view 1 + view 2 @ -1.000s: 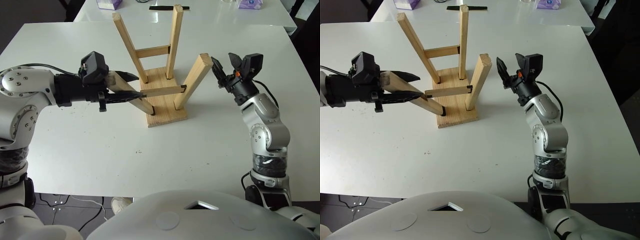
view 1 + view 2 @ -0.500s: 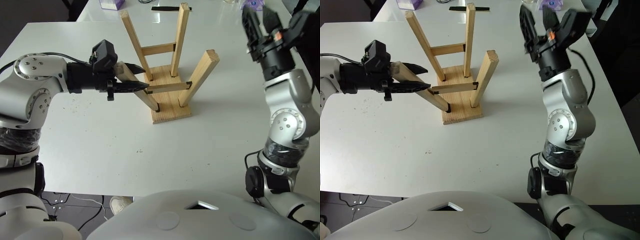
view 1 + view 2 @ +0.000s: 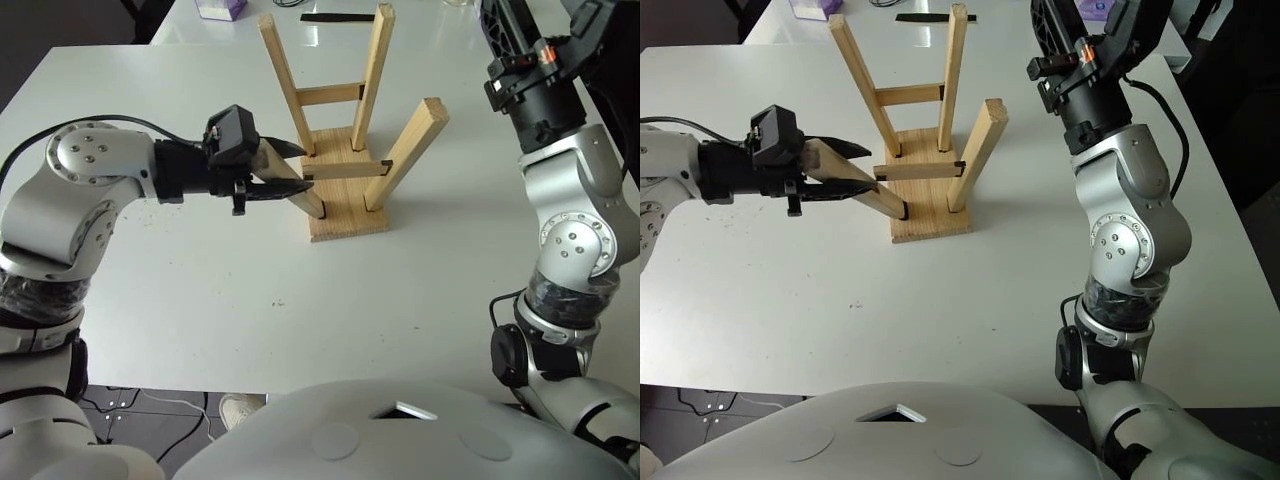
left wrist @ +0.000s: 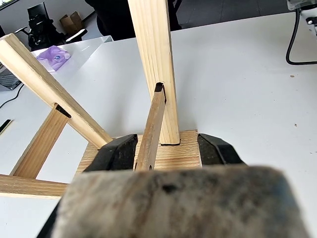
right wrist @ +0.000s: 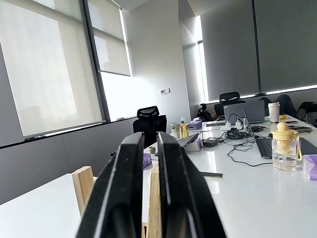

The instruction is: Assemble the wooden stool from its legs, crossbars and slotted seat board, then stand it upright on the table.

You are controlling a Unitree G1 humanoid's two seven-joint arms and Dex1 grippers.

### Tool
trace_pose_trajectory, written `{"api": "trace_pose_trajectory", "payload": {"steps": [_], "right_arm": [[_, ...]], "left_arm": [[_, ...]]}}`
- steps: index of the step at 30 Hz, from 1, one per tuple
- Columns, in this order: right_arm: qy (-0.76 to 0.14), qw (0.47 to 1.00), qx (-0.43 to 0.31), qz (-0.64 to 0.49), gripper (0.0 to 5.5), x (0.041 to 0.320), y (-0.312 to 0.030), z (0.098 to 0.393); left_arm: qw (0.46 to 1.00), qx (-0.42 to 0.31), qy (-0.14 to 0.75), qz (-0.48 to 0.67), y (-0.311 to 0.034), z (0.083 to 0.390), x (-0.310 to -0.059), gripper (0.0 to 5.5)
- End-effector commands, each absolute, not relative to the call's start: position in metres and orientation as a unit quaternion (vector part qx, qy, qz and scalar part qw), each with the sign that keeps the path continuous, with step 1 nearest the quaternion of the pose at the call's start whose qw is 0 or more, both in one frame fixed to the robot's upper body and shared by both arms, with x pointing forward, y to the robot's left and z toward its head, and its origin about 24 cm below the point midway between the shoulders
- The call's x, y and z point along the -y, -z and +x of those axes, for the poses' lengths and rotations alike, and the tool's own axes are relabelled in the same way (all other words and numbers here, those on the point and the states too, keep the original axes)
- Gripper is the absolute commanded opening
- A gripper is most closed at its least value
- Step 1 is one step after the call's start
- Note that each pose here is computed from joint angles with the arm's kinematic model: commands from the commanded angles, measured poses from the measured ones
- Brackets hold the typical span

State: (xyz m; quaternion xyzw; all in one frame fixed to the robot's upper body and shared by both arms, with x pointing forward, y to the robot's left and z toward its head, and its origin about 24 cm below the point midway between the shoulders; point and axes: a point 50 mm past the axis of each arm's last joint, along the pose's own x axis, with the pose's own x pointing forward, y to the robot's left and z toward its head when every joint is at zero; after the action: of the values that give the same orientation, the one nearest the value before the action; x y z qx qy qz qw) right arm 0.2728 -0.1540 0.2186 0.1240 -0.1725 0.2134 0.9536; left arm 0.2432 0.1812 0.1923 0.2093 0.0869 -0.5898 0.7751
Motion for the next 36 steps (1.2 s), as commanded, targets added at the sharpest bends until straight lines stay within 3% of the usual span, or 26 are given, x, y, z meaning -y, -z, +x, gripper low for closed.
{"api": "trace_pose_trajectory", "payload": {"steps": [1, 5, 10, 18, 25, 32, 36], "right_arm": [[-0.186, 0.961, 0.165, 0.123, 0.0, 0.161, -0.211, 0.269], [-0.166, 0.965, 0.16, 0.126, 0.0, 0.164, -0.205, 0.271], [-0.178, 0.965, 0.151, 0.12, 0.0, 0.158, -0.201, 0.278], [-0.187, 0.965, 0.14, 0.119, 0.0, 0.154, -0.198, 0.276], [-0.179, 0.967, 0.141, 0.117, 0.0, 0.151, -0.197, 0.272], [-0.142, 0.972, 0.141, 0.125, 0.0, 0.149, -0.189, 0.263], [-0.133, 0.972, 0.144, 0.131, 0.0, 0.142, -0.186, 0.261]], "left_arm": [[0.779, -0.229, 0.564, 0.147, -0.162, 0.229, -0.207, 2.04], [0.792, -0.215, 0.552, 0.146, -0.172, 0.245, -0.214, 2.04], [0.777, -0.243, 0.564, 0.138, -0.146, 0.265, -0.21, 2.04], [0.726, -0.284, 0.611, 0.138, -0.112, 0.247, -0.204, 2.04], [0.725, -0.267, 0.602, 0.203, -0.127, 0.235, -0.202, 2.04], [0.743, -0.201, 0.593, 0.238, -0.184, 0.271, -0.206, 2.04], [0.721, -0.207, 0.622, 0.226, -0.191, 0.291, -0.198, 2.04]]}}
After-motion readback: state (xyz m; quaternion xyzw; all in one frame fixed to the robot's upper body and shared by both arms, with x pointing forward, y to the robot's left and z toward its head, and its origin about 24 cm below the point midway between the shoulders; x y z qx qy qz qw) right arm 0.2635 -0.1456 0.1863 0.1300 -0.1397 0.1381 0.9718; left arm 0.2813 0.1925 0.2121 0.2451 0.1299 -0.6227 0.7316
